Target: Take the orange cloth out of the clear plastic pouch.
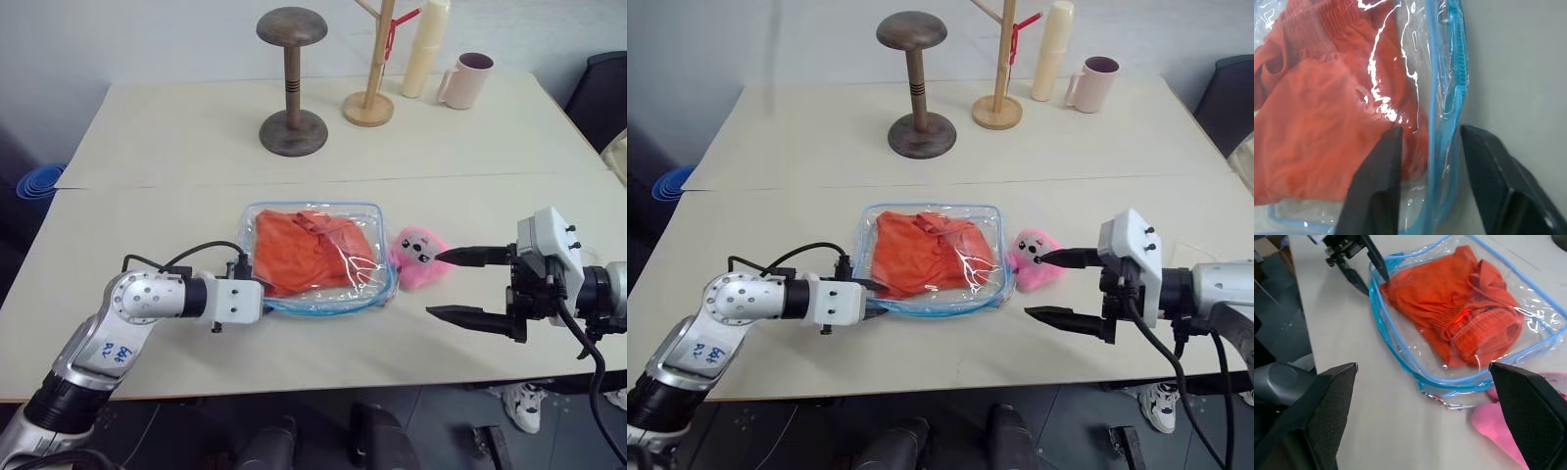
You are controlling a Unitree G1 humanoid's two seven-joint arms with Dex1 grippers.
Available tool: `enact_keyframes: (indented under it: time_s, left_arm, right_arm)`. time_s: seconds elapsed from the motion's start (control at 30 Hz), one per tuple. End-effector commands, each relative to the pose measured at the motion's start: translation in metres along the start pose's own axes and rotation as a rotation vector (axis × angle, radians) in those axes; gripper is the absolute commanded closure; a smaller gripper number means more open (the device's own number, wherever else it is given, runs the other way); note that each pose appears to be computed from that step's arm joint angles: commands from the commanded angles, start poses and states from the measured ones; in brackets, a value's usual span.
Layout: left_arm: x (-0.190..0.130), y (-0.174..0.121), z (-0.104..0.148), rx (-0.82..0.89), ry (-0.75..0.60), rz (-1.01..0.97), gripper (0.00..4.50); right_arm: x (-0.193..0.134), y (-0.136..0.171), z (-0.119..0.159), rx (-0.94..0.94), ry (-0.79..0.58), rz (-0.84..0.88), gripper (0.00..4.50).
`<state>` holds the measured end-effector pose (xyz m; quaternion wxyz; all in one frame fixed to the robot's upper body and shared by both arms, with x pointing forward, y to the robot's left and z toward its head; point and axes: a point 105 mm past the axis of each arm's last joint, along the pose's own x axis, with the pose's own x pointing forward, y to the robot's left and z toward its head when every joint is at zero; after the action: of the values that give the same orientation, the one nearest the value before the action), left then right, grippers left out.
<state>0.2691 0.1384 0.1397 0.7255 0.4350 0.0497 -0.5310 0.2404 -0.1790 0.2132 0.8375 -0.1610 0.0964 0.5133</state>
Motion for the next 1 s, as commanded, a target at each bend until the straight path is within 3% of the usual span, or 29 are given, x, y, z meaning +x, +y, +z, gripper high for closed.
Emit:
enact_keyframes:
  time_s: [0.03, 0.1, 0.27, 0.5, 0.6, 0.97, 1.0]
  left_arm:
    - [-0.028, 0.003, 0.018, -0.188, -0.108, 0.016, 1.34]
    - [-0.046, -0.001, 0.028, -0.322, -0.19, -0.049, 0.76]
    - [-0.082, 0.011, 0.052, -0.488, -0.353, -0.14, 0.76]
    - [-0.069, 0.027, 0.068, -0.449, -0.411, -0.13, 0.76]
    - [-0.062, 0.028, 0.069, -0.421, -0.403, -0.12, 0.72]
    - [-0.058, 0.037, 0.067, -0.394, -0.399, -0.087, 0.72]
    - [-0.057, 0.037, 0.066, -0.391, -0.396, -0.088, 0.72]
  right_arm:
    - [-0.009, -0.021, 0.001, 0.006, -0.04, -0.144, 0.0]
    - [-0.01, -0.034, -0.005, 0.047, -0.05, -0.226, 0.0]
    - [0.0, -0.061, -0.035, 0.207, -0.045, -0.401, 0.0]
    - [0.027, -0.069, -0.069, 0.387, -0.067, -0.427, 0.0]
    - [0.03, -0.076, -0.074, 0.425, -0.093, -0.459, 0.6]
    - [0.006, -0.069, -0.056, 0.395, -0.184, -0.449, 4.39]
    - [0.002, -0.068, -0.052, 0.36, -0.197, -0.449, 4.48]
